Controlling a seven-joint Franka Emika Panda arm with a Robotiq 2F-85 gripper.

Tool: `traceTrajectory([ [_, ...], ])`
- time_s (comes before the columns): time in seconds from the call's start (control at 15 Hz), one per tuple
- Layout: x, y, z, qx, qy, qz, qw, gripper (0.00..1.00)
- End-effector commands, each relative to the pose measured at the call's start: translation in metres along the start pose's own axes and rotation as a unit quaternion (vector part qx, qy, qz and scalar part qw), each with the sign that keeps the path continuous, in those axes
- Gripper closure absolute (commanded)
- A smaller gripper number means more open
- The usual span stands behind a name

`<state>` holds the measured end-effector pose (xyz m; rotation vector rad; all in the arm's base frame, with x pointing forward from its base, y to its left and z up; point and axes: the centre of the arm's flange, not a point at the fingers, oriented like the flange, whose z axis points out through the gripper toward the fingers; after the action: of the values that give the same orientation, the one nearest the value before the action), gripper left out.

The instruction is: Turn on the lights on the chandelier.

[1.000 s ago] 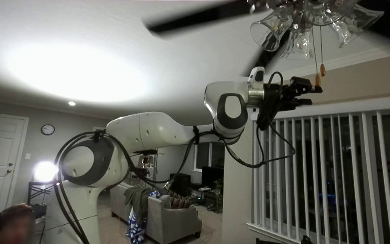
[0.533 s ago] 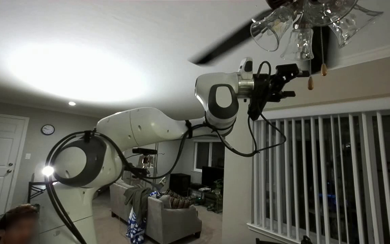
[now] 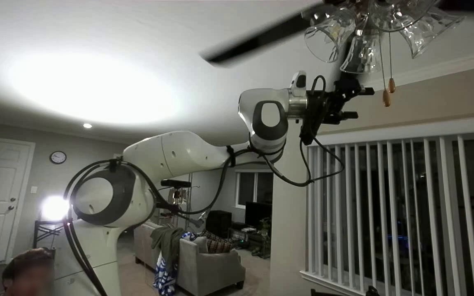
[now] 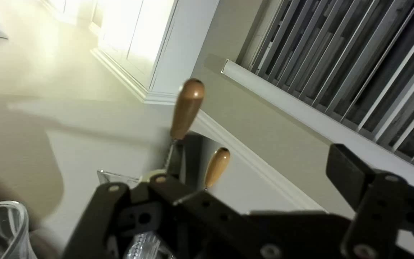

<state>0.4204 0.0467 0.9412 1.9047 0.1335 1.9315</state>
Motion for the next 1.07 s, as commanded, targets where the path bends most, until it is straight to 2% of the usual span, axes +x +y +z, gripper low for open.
traceTrajectory([
  [0.0,0.016,-0.008,0.016,-0.021,-0.010,-0.001,0.9997,0.00],
  [0.33,0.021,0.004,0.025,-0.045,-0.030,0.010,0.9985,0.00],
  [0.53,0.014,0.010,0.028,-0.055,-0.064,0.008,0.9965,0.00],
  [0.6,0.006,0.008,0.018,-0.053,-0.048,0.003,0.9974,0.00],
  [1.0,0.004,0.011,0.023,-0.053,-0.060,0.006,0.9968,0.00],
])
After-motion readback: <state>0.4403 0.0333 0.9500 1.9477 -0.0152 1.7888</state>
